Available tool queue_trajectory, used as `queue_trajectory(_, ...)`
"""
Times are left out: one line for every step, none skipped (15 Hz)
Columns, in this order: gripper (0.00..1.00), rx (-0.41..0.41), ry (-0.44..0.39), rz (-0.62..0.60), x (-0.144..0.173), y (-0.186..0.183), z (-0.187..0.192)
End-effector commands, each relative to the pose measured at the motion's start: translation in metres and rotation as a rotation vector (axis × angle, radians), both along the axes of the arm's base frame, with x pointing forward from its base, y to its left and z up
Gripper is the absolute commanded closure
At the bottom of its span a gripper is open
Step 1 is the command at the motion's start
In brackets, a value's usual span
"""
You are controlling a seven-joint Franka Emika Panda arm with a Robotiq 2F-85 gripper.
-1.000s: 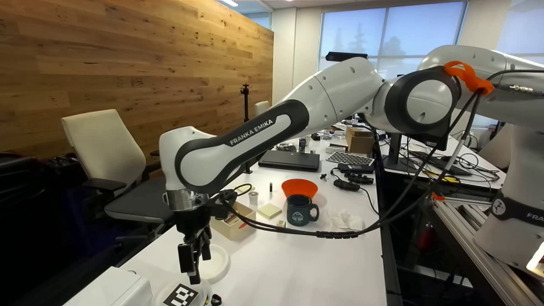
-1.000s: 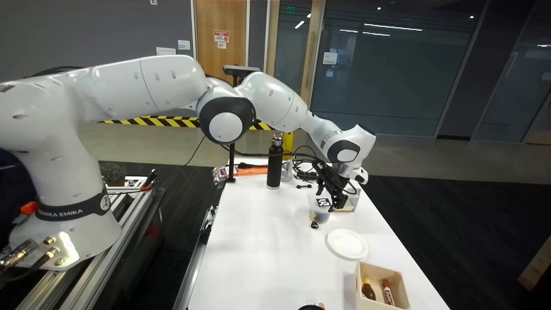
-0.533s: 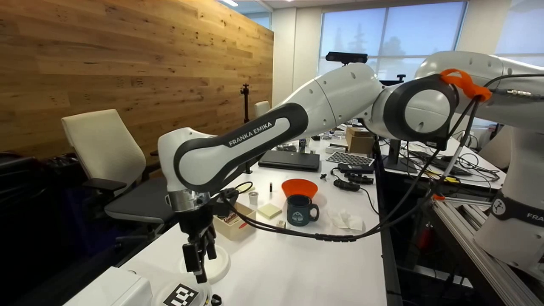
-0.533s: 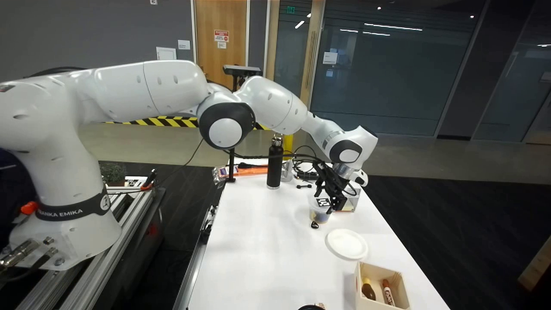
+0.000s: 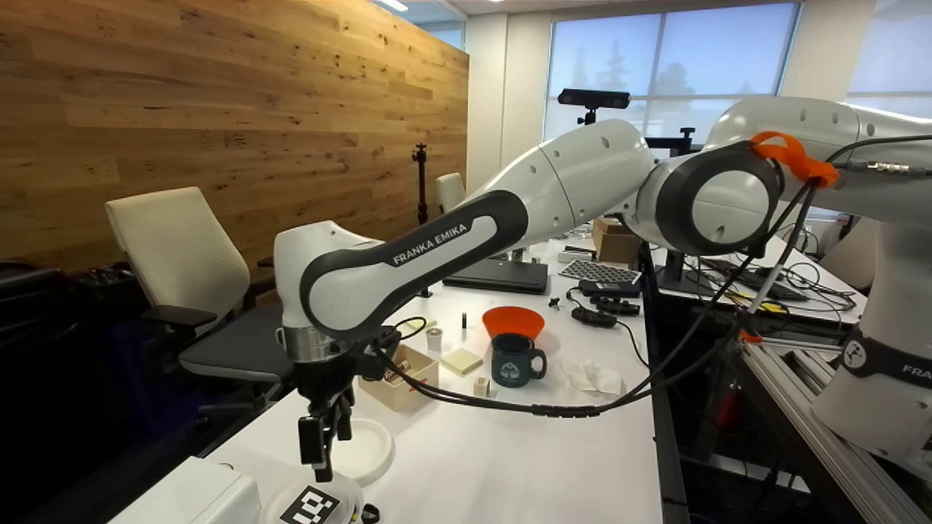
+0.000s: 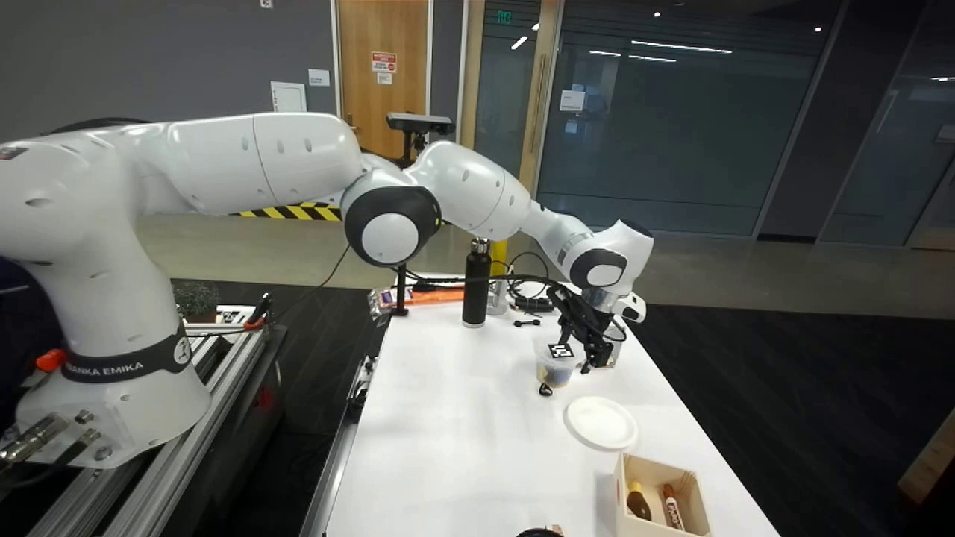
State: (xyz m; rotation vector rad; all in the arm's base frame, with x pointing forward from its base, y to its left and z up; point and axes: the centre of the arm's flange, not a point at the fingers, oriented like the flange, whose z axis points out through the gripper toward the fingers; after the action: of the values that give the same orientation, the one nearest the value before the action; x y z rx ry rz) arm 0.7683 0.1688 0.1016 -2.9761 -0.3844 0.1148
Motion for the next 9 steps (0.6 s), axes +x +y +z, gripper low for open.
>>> queue_trajectory(0.0,0.002,-0.021,-0.003,0.002,0.0,-0.002)
queue_trajectory(0.0,0.002,-0.03,-0.004,0.002,0.001,-0.003)
queue_trajectory(0.0,0.008,-0.026,-0.012,0.0,-0.001,-0.004)
queue_trajectory(0.0,-0.021,-0.029,0.005,0.0,-0.003,-0.009)
queue_trajectory(0.0,-0.046,-0.046,0.005,-0.002,-0.007,-0.009)
queue_trajectory(0.0,-0.062,-0.056,0.008,-0.004,-0.013,-0.007)
queue_trajectory(0.0,-0.087,-0.071,0.007,-0.004,-0.019,-0.005)
queue_trajectory(0.0,-0.104,-0.086,0.012,-0.005,-0.023,-0.002)
queue_trajectory(0.0,-0.12,-0.098,0.01,-0.006,-0.026,-0.001)
